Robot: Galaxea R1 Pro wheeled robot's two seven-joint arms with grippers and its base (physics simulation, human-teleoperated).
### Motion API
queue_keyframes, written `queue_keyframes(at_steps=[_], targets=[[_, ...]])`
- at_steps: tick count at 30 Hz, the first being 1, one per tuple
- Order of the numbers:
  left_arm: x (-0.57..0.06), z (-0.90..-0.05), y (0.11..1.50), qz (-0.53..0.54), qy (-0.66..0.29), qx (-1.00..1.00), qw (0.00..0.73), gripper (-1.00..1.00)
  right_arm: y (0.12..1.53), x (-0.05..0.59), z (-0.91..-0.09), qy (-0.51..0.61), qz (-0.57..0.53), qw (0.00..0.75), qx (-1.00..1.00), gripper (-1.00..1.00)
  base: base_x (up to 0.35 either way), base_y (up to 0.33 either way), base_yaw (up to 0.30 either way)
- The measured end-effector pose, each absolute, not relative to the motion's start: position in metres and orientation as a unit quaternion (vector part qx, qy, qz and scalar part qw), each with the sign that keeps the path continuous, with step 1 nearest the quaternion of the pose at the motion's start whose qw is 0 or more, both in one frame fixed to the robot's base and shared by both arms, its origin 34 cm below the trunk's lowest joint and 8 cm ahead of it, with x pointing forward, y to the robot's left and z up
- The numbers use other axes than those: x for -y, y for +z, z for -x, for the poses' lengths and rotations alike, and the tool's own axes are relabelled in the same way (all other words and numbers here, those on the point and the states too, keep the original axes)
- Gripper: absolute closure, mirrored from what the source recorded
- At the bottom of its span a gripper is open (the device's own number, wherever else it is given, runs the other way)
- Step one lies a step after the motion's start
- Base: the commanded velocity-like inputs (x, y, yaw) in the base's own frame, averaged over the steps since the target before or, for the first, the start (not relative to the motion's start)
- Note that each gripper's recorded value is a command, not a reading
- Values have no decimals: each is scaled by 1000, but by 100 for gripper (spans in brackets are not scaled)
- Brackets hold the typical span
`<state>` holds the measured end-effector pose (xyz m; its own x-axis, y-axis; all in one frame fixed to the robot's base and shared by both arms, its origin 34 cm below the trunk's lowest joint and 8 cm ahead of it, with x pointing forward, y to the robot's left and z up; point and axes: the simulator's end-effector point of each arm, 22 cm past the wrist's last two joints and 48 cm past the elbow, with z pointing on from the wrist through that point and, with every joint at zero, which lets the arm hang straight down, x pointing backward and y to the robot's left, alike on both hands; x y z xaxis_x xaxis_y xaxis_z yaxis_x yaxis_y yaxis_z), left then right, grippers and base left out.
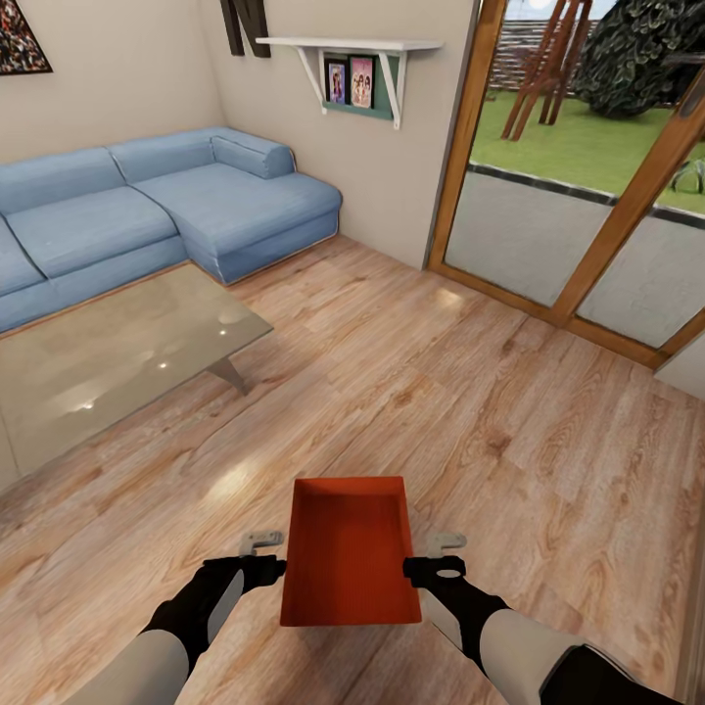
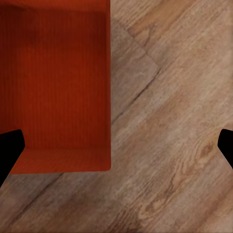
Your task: Move the two storage containers from the living room to the garage. In the garage, place one container on the floor and stack the other container on top of it (either order is fine).
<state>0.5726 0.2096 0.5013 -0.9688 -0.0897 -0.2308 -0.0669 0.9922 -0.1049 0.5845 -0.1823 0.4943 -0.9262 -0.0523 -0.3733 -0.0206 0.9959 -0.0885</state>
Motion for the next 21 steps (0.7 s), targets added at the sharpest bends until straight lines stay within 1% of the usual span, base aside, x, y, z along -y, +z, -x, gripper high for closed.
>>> queue_keyframes(at_steps=[21], targets=[[-210,-579,478,35,-47,-990,127,-100,470,179,-589,-38,18,197,-980,-100,0,0,0]])
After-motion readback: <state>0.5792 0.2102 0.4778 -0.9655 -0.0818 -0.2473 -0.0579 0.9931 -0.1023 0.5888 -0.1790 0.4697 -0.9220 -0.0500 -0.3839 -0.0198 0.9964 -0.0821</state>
